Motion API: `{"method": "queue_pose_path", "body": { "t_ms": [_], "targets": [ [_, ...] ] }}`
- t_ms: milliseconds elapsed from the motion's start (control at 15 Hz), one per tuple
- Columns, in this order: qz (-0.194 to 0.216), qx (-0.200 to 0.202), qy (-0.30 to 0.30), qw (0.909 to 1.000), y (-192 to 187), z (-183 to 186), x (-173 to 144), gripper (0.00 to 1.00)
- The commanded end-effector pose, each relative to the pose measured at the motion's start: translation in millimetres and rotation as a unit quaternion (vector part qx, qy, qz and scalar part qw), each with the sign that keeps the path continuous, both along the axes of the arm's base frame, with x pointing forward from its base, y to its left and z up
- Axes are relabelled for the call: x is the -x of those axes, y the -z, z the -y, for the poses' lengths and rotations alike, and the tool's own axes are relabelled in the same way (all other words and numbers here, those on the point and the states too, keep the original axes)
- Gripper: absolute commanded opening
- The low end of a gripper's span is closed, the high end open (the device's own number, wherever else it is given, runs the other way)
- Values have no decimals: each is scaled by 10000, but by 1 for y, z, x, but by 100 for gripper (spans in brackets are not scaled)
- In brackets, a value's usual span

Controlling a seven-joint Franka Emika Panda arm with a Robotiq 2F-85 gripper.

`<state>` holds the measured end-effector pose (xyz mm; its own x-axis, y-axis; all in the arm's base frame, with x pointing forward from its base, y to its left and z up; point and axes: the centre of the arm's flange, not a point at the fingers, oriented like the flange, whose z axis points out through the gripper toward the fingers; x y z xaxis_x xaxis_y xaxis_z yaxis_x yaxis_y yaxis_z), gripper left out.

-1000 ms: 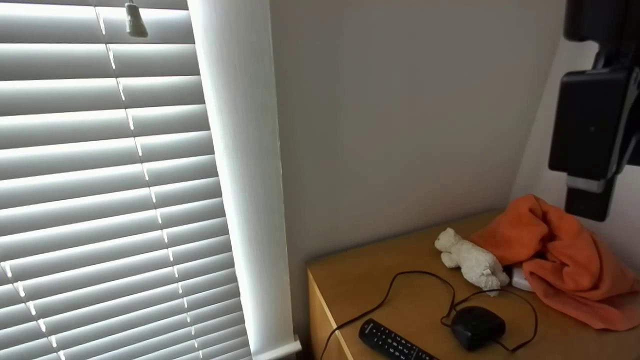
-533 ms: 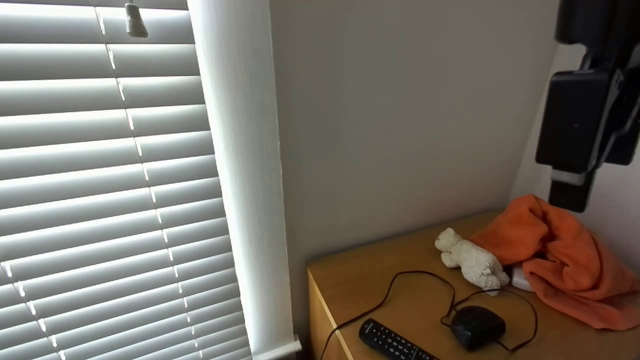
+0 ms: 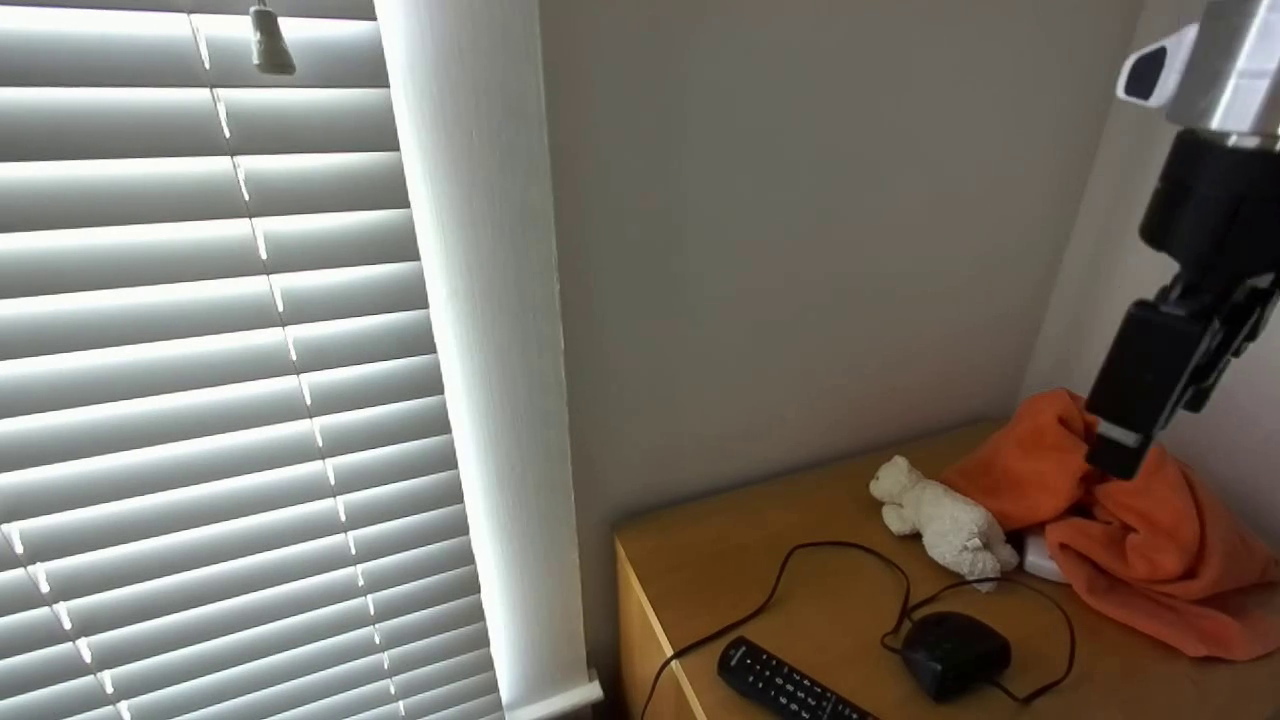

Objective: Press a button on the bedside alarm clock radio

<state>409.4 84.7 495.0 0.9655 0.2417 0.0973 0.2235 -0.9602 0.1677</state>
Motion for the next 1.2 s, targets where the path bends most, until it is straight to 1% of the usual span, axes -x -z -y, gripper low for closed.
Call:
{"method": "queue_pose_path", "body": {
  "t_ms": [0,267,467,533,667,1067,1133],
  "targets": [
    [213,140,106,9996,52,35,32,100],
    [463,62,542,9974,95,75,48,100],
    [630,-94,532,9966,122,96,55,100],
    [488,-99,547,9973,103,82,38,100],
    [554,-134,603,9966,105,90,37,100],
    [563,-136,609,9965,105,90,35,100],
    [452,-162,449,9978,111,92,29,100]
  ]
}}
